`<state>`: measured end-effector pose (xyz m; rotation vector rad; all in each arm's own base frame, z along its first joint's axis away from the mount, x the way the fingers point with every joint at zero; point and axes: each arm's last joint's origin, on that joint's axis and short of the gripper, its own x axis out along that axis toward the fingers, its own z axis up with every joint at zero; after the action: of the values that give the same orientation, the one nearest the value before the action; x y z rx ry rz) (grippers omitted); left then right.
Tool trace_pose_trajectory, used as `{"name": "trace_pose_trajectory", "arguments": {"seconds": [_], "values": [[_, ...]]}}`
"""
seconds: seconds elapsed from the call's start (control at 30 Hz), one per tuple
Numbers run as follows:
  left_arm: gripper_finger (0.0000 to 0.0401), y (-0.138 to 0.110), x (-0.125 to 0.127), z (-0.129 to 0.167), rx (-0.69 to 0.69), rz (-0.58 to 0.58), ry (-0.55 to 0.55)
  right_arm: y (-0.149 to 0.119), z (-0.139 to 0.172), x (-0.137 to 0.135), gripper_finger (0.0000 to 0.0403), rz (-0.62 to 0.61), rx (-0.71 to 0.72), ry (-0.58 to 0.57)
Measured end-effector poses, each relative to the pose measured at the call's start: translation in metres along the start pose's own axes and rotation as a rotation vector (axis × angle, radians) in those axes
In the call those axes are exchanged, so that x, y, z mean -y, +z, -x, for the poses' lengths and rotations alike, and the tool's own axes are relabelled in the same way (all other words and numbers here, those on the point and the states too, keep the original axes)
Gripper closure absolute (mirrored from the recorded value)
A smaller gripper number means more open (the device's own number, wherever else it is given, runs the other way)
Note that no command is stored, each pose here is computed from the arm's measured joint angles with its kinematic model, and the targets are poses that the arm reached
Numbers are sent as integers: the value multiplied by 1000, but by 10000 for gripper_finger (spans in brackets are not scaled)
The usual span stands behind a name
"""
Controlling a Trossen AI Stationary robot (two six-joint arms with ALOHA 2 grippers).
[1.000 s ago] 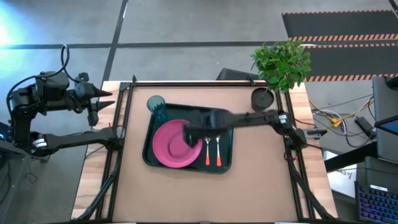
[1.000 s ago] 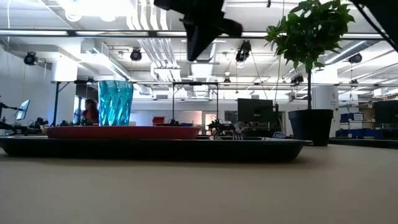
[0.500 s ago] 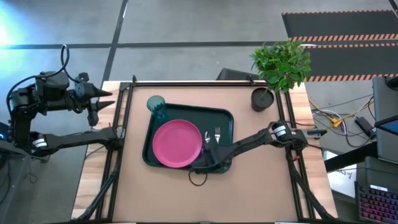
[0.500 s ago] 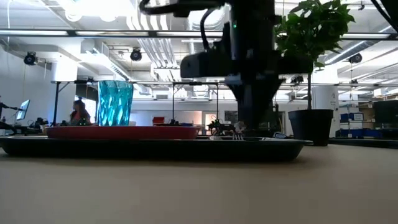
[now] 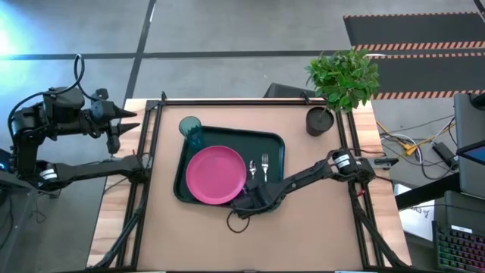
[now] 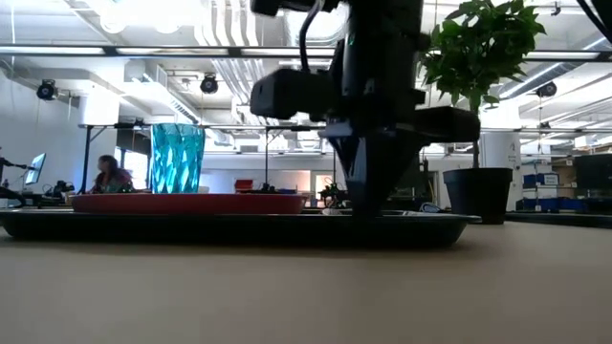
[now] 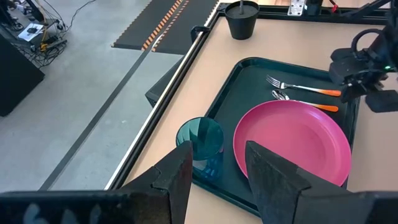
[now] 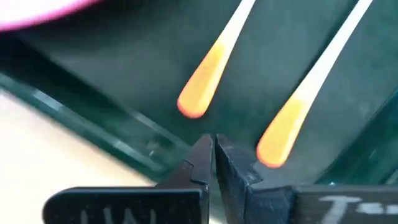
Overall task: Pick and place plate/cup/fork/spoon on tray
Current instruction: Move the black serving tray to the center of the table
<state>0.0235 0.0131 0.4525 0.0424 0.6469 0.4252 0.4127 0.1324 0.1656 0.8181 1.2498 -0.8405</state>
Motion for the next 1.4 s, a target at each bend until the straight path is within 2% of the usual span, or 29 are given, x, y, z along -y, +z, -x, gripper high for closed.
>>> {"name": "trace_pose_trajectory", "arguments": {"seconds": [0.27, 0.53, 0.8, 1.1, 1.3, 1.4], "values": [[270, 0, 0, 0, 0, 0, 0, -25, 7, -4, 394, -31, -11, 14], [270, 0, 0, 0, 0, -1, 0, -37, 7, -2, 394, -32, -25, -11], [270, 0, 0, -1, -1, 0, 0, -54, 10, 12, 394, -20, -92, -159], [270, 0, 0, -2, -6, 1, -2, -66, 12, 15, 394, -28, -85, -192], [270, 0, 0, -2, -6, 1, -2, -76, 17, 28, 394, -28, -132, -331], [270, 0, 0, -2, -6, 2, -2, -78, 19, 31, 394, -21, -128, -363]]}}
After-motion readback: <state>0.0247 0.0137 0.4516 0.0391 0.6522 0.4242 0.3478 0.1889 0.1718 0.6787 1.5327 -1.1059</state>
